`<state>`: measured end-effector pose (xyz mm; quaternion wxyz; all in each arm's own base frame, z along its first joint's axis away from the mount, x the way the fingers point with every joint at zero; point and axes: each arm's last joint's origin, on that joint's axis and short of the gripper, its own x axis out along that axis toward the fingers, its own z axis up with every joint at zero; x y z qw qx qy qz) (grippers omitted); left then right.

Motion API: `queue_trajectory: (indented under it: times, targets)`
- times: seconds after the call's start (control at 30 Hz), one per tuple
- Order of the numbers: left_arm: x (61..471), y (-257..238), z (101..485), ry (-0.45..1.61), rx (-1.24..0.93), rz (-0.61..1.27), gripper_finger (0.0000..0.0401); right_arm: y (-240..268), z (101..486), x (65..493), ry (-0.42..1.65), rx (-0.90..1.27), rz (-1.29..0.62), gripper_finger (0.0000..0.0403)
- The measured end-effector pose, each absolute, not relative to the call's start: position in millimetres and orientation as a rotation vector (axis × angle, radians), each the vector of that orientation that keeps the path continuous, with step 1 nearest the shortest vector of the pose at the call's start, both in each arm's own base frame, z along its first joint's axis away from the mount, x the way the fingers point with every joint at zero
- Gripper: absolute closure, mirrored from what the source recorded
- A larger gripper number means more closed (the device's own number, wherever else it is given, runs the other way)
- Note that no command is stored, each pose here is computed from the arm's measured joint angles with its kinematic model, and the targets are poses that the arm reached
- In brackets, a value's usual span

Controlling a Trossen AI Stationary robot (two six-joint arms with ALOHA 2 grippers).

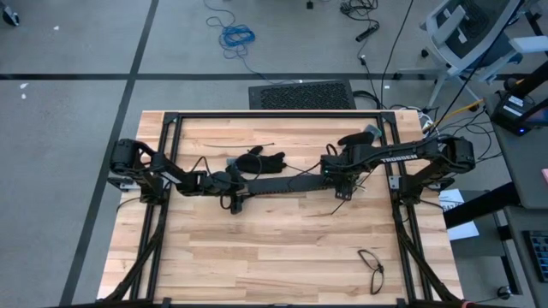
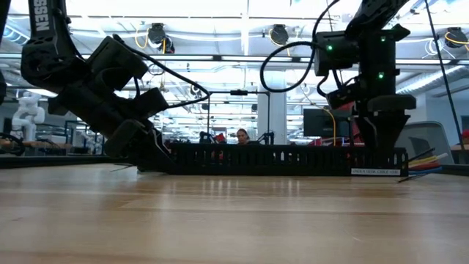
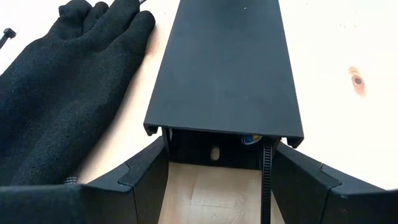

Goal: Ziptie cables
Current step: Close the cable duct

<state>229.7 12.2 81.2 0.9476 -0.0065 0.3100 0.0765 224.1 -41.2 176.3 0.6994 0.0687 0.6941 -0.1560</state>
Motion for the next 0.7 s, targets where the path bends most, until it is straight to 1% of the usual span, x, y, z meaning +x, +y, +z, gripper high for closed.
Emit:
queue_trajectory:
  times: [0.1, 0.23, 0.47, 0.7]
  targets:
    - [229.7, 12.3, 81.2, 0.631, -0.014, 0.156, 0.0159, -39.0, 176.4, 221.9, 1.576, 0.132, -0.329, 0.0068]
    - [229.7, 12.3, 82.6, 0.627, -0.014, 0.156, 0.0159, -39.0, 183.9, 225.2, 1.575, 0.099, -0.293, 0.0055]
    - [229.8, 12.1, 83.4, 0.624, -0.023, 0.158, 0.0159, -41.8, 210.7, 243.0, 1.48, 0.045, -0.246, 0.005]
    - [226.0, 9.1, 93.7, 0.622, -0.079, 0.088, 0.0159, -44.6, 243.6, 258.5, 1.372, 0.022, -0.248, 0.005]
